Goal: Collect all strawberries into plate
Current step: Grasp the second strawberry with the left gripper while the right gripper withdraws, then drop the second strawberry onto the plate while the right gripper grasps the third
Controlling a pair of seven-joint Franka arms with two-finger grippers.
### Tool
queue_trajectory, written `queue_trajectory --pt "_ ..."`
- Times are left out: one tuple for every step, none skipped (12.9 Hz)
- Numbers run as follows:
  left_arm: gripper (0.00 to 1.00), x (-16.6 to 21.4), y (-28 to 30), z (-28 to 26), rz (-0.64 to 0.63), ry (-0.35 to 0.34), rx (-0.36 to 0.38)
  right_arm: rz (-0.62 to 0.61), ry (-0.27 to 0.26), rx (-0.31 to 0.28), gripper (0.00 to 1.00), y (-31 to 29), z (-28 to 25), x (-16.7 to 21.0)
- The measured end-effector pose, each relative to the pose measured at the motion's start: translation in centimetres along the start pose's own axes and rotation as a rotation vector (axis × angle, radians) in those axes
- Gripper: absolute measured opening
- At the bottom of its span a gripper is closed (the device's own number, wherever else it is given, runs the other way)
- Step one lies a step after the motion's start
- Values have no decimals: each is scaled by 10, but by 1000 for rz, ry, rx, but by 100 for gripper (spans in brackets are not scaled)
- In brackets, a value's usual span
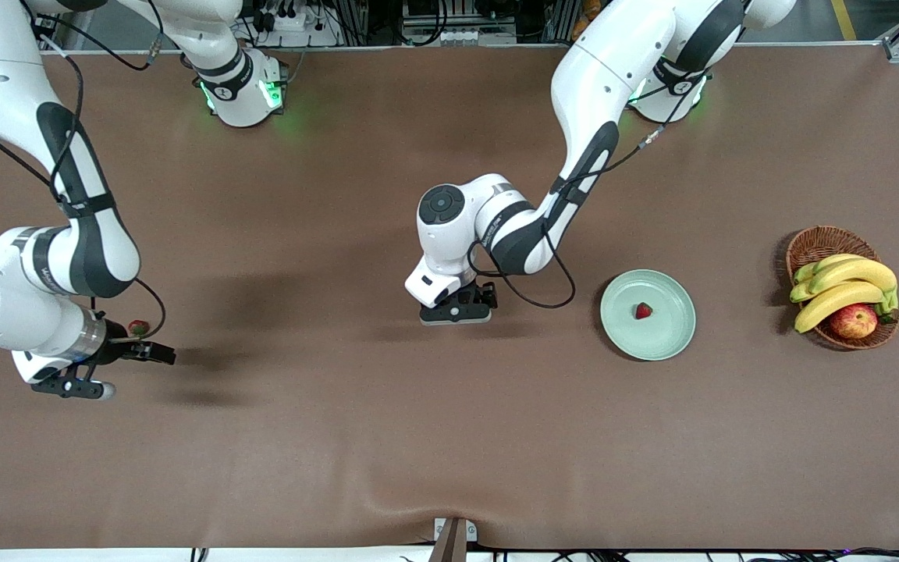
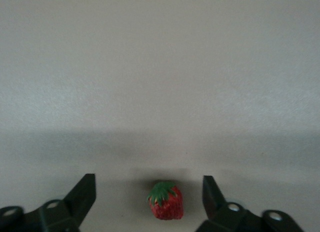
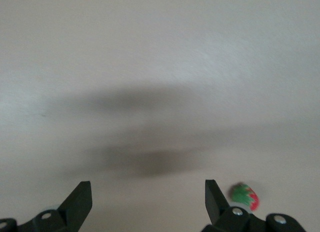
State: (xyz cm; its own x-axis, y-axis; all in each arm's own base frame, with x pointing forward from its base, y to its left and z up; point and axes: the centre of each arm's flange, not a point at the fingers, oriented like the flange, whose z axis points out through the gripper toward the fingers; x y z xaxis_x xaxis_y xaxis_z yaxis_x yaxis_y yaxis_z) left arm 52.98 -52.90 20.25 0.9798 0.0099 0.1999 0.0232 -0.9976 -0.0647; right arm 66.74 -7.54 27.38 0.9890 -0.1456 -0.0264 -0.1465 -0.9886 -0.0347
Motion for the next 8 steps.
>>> queue_trajectory --pt "84 -4 2 4 3 -5 2 -2 -12 -23 100 12 4 -3" --pt "83 -6 3 7 2 -7 2 -11 -21 -49 100 21 9 -6" --pt "82 -8 5 11 -4 -7 -4 -25 -32 -73 100 27 14 -9" --pt "81 -10 6 17 -17 -9 -7 -45 -42 -89 100 29 18 -12" --pt "81 -13 6 24 -31 -13 -7 -70 -50 -98 100 30 21 -14" --pt "77 -15 6 29 -37 -16 -5 -101 -55 -100 100 30 23 -15" --pt "75 -16 6 31 -39 -17 -6 -136 -58 -99 100 30 24 -16" --pt "67 -15 8 29 -40 -13 -13 -175 -63 -98 100 33 24 -16"
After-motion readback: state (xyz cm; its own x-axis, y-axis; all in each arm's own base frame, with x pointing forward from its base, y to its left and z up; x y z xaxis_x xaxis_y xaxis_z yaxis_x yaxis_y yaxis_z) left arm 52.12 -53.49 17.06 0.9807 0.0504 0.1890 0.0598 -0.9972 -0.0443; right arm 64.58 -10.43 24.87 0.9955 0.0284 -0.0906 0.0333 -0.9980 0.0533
